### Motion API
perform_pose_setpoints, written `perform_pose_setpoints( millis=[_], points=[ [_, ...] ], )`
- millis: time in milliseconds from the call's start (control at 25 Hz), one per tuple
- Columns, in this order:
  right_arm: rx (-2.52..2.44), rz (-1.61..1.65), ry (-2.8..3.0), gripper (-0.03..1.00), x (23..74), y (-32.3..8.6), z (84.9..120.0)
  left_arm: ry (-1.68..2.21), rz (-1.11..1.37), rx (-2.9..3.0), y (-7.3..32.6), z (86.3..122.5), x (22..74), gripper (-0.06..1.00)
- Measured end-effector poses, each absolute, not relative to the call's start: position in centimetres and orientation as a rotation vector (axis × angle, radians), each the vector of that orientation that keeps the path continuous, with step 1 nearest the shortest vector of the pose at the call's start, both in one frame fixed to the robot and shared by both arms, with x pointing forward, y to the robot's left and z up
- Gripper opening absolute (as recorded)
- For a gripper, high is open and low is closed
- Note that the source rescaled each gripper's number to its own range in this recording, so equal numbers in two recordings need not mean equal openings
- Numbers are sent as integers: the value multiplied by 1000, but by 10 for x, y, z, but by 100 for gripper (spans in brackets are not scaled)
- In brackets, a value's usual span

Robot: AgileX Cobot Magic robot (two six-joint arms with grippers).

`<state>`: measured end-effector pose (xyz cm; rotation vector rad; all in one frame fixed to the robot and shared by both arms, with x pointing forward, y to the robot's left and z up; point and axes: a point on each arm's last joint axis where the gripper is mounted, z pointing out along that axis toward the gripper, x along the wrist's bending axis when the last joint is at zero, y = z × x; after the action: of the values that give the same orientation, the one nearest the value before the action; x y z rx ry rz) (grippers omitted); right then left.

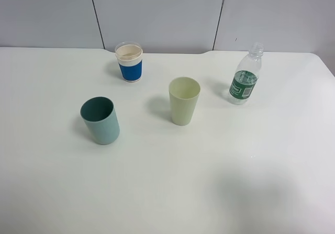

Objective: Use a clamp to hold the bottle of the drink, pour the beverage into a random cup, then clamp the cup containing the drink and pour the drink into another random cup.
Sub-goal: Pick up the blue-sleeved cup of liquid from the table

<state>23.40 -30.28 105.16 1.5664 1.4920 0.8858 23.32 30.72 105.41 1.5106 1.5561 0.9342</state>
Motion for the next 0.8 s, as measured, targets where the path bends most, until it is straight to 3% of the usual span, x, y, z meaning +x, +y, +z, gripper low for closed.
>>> perform_pose_setpoints(
  millis=[800],
  points=[
    [1566,886,1492,100,234,-303,1052,1560,937,1508,308,1054,233,83]
  ],
)
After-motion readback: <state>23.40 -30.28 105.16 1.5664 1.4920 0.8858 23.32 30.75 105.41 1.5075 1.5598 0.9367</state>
